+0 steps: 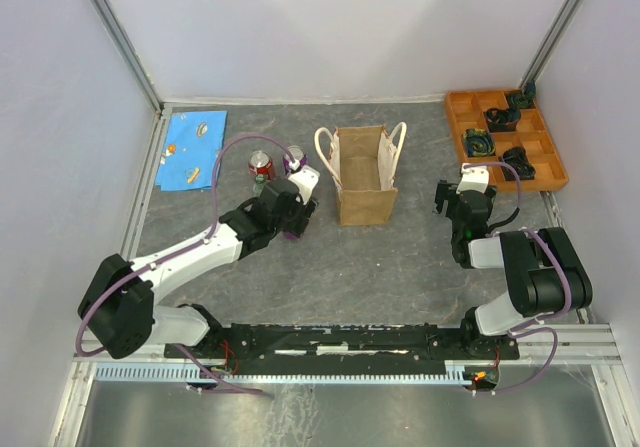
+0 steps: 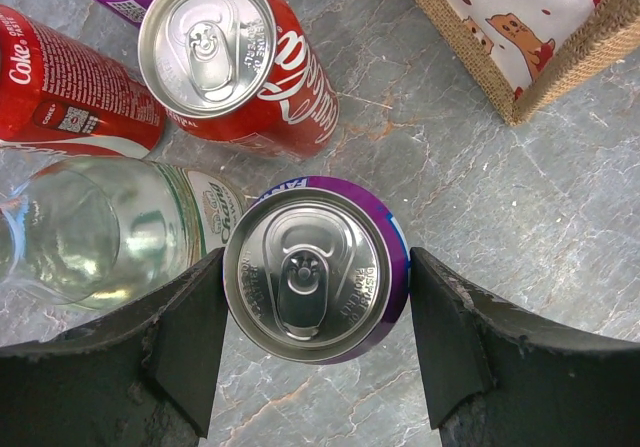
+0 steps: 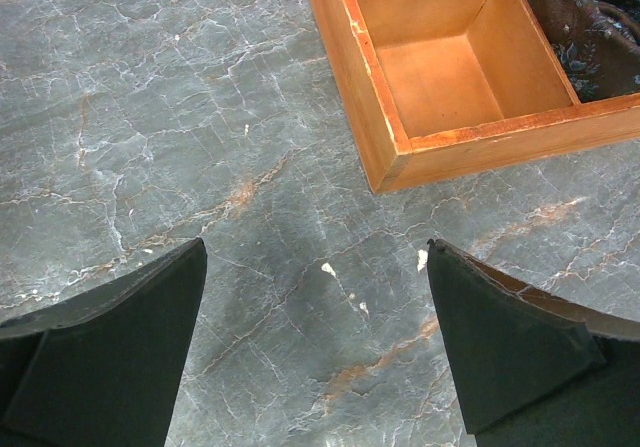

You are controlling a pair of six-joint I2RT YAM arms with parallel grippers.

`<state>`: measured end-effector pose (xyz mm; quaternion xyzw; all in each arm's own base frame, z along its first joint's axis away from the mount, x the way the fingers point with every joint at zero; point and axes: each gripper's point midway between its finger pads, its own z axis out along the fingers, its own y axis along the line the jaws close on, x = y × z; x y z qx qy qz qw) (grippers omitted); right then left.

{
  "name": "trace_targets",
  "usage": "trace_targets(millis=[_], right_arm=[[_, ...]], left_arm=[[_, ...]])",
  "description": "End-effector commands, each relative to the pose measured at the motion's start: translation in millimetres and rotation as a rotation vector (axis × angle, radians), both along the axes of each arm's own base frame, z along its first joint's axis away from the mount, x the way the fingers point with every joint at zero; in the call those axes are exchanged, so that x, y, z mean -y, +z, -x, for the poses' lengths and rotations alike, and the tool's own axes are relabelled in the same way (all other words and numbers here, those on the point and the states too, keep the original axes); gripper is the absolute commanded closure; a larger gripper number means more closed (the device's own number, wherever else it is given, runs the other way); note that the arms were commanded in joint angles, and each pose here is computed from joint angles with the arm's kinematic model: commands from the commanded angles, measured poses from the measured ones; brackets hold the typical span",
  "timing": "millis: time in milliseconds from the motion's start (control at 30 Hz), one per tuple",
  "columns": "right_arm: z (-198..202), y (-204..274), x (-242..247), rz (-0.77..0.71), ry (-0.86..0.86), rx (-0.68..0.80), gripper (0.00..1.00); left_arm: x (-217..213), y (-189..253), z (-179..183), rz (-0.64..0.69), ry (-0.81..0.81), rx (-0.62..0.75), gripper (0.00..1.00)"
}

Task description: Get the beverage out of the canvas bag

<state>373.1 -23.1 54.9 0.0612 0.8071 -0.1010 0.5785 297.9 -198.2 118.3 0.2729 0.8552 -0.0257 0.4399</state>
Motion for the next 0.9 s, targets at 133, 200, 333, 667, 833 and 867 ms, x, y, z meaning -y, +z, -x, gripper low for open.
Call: trace_targets(millis=[133, 200, 333, 667, 833, 867], right_arm=[[-9.4, 17.7, 1.1, -0.011, -0.01, 0.063, 0.01], [-9.4, 17.8, 0.9, -0.011, -0.01, 0.063, 0.01], [-9.1, 17.4, 0.9, -0.01, -0.009, 0.062, 0.01], [-9.4, 17.8, 1.1, -0.01, -0.01, 0.063, 0.01], [-9.3, 17.8, 0.9, -0.01, -0.009, 0.063, 0.01], [-9.4, 17.6, 1.1, -0.01, -0.01, 0.063, 0.01]], left_arm=[[9.8, 20.8, -12.6, 0.117, 0.049, 0.086, 0.84], [8.0, 17.8, -11.4, 0.113, 0.054, 0.082, 0.78], [5.8, 13.6, -10.1, 0.109, 0.064, 0.072, 0.51], [4.7, 49.2, -12.5, 0.159, 0.075, 0.136, 0.01], [-0.9, 109.1, -18.9, 0.242, 0.115, 0.251, 0.01], [-3.3, 121.3, -20.5, 0.257, 0.124, 0.273, 0.01]])
